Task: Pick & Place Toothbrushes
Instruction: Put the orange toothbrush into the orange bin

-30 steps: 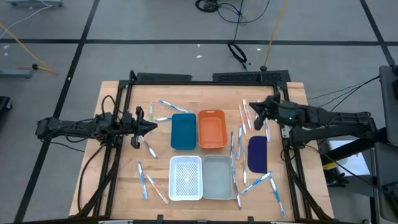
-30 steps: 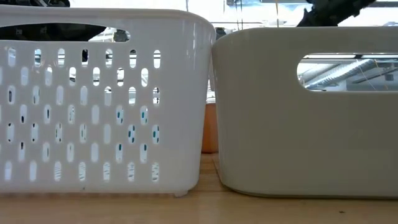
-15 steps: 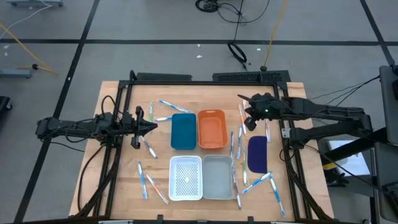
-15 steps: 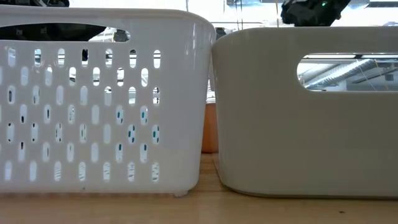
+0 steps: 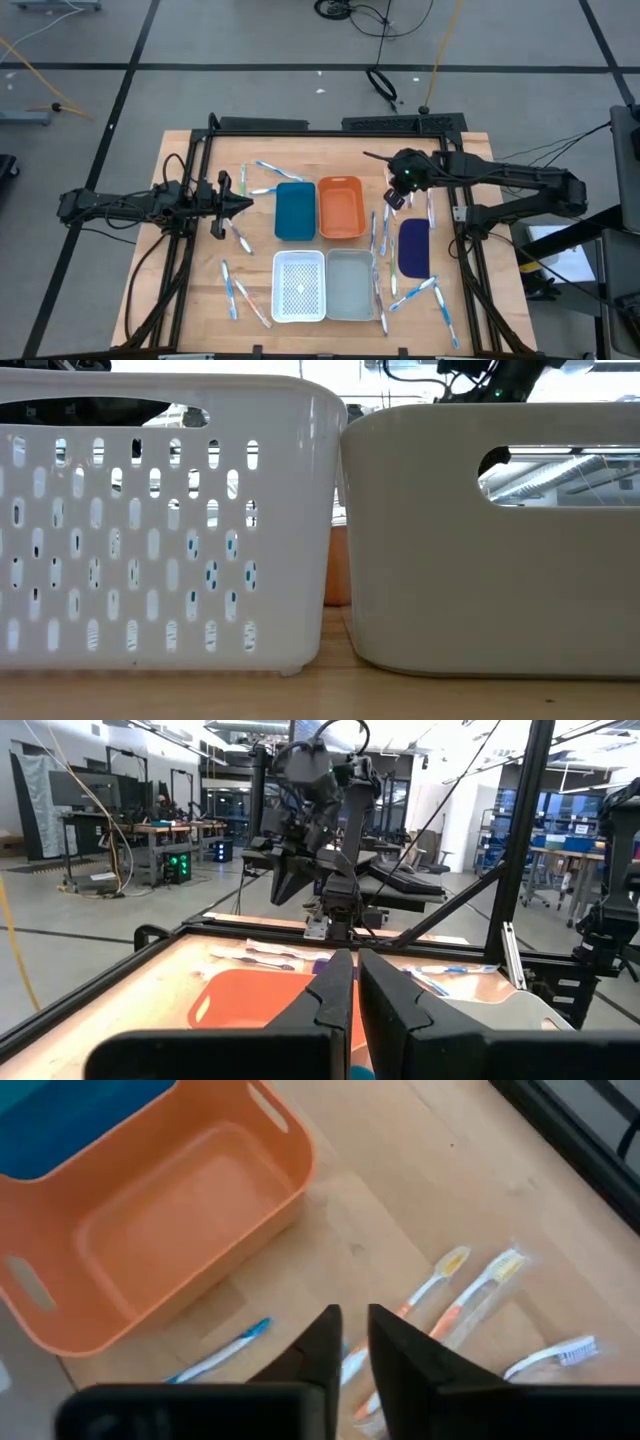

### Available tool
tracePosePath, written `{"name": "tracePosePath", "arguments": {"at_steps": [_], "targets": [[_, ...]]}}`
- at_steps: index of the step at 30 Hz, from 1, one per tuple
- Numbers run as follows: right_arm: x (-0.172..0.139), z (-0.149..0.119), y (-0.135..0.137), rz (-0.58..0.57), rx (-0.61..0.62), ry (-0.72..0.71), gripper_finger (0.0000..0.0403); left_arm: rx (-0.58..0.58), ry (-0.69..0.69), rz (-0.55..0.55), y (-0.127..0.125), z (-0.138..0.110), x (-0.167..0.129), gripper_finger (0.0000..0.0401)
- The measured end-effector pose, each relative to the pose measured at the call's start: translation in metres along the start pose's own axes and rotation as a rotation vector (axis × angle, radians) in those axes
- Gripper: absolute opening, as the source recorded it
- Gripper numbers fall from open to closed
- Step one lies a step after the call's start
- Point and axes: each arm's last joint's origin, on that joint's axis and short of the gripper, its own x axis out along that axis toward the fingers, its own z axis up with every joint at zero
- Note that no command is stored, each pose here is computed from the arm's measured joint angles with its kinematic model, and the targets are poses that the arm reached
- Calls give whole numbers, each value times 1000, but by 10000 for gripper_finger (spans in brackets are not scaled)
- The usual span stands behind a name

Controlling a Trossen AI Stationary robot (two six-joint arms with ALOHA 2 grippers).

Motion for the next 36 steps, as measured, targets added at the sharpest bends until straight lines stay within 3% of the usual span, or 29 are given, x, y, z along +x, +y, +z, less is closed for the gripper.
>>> {"name": "tracePosePath", "arguments": {"at_steps": [9,14,26,36], "targets": [[3,3,-10,54,94,30,169,19,0,0,0,0,0,19],[7,4,-12,53,101,47,207,20,0,0,0,0,0,19],[50,0,-12,-15,109,251,211,19,0,0,0,0,0,19],[73,0,-19,-66,170,313,211,19,0,0,0,0,0,19]]}}
